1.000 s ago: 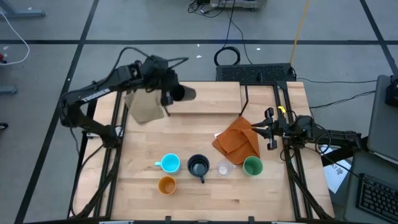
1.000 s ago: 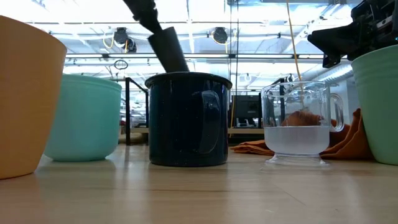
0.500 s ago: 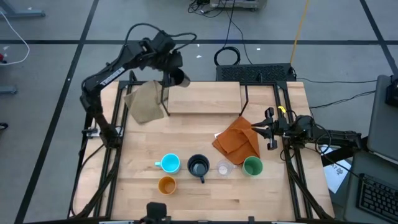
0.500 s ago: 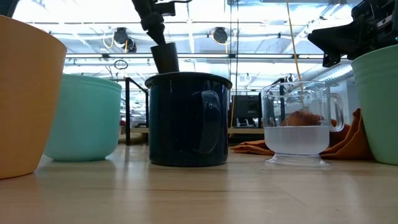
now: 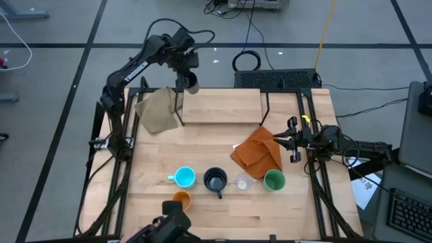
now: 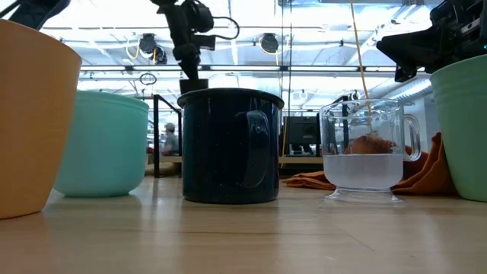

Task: Stack small to large cups/mugs on shelf
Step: Put the black cup on the shelf

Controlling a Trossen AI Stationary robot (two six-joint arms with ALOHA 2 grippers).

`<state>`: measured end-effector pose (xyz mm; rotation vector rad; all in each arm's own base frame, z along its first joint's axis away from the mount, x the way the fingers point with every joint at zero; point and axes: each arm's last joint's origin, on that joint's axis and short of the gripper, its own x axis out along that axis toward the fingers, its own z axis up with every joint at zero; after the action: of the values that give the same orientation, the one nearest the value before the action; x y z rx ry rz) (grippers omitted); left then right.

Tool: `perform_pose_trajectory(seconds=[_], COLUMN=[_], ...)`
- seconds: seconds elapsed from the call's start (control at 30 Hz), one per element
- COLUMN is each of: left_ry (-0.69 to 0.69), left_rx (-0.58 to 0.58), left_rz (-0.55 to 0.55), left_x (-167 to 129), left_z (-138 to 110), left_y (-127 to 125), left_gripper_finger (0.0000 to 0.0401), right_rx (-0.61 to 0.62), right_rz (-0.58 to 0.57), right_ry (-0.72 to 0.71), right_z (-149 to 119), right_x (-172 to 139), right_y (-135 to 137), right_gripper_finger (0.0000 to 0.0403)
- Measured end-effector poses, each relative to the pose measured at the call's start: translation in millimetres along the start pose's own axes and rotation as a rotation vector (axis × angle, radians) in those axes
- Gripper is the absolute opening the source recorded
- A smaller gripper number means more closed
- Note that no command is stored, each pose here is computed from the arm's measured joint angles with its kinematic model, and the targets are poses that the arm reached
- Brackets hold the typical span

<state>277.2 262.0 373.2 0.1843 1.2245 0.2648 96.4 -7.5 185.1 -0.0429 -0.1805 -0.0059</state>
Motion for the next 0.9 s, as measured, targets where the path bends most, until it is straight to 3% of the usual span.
perform_pose_trajectory(seconds=[0.9], left_ry=[0.015], left_rx=[-0.004], left_rz=[-0.096], left_x=[44], left_z=[-8], left_y=[22], left_gripper_finger=[0.0], right_rx=[-0.006], right_rz=[0.0], right_ry=[0.0], right_z=[0], right_x=[0], right_y=[0], right_gripper_finger=[0.0061])
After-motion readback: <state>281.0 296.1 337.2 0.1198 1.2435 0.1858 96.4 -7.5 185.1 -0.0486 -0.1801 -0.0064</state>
